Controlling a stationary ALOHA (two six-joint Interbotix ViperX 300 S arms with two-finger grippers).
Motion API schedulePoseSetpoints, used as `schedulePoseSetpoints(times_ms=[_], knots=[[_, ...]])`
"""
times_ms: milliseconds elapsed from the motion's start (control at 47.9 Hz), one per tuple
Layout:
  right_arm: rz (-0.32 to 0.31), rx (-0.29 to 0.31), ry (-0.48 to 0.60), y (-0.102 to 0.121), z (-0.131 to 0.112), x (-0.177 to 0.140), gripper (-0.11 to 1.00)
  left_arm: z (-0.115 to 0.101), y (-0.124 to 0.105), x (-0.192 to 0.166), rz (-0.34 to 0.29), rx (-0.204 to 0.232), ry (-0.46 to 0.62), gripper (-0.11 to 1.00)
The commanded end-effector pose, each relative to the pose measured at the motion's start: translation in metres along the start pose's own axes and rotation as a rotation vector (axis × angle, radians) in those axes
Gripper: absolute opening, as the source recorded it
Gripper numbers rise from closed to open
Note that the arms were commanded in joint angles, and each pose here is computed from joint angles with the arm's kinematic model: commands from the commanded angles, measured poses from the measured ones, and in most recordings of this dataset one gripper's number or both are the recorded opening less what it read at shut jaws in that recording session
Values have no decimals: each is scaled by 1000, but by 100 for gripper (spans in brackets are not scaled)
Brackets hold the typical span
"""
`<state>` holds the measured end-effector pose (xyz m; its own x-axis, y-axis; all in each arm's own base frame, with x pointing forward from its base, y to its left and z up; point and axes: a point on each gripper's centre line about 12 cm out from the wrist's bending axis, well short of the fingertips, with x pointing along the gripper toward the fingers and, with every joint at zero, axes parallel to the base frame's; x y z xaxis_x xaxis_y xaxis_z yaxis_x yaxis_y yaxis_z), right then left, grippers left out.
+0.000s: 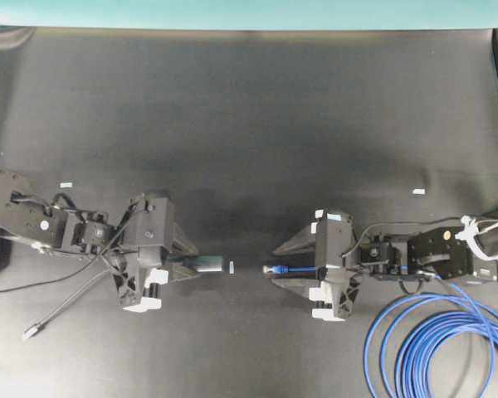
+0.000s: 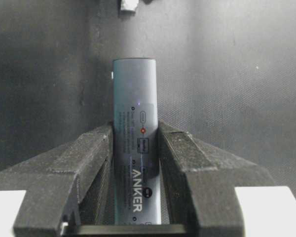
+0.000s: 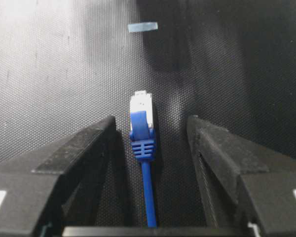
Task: Insert the LAN cable into the hub.
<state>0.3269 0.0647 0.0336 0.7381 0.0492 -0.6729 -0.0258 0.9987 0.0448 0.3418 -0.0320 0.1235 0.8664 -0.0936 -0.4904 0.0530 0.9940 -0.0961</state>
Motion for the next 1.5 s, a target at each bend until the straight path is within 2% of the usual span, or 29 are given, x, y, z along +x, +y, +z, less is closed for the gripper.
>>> schedulePoseSetpoints(times_ms=[0, 167, 292, 418, 543, 773, 982, 1212, 1483], knots=[[52, -71, 198, 21, -41, -5, 49, 8, -2, 1, -5, 5, -26, 28], [53, -43, 190, 22, -37, -6, 49, 8, -1, 1, -5, 5, -20, 28], [59, -44, 169, 23, -31, -11, 47, 6, -1, 1, -3, 5, -10, 28], [70, -41, 156, 25, -21, -18, 36, 6, -1, 1, -3, 5, -9, 28], [71, -54, 199, 24, -26, -19, 13, 6, -1, 1, -2, 6, -9, 28], [69, -53, 180, 23, -21, -17, 13, 6, -1, 1, -1, 6, -8, 28], [93, -55, 159, 26, 2, -31, 13, 7, -1, 1, -1, 6, -8, 28], [108, -92, 113, 21, 34, -54, 13, 16, -1, 8, 5, 21, 27, 28], [102, -111, 51, 17, 61, -53, 13, 26, -3, 11, 5, 25, 23, 28]])
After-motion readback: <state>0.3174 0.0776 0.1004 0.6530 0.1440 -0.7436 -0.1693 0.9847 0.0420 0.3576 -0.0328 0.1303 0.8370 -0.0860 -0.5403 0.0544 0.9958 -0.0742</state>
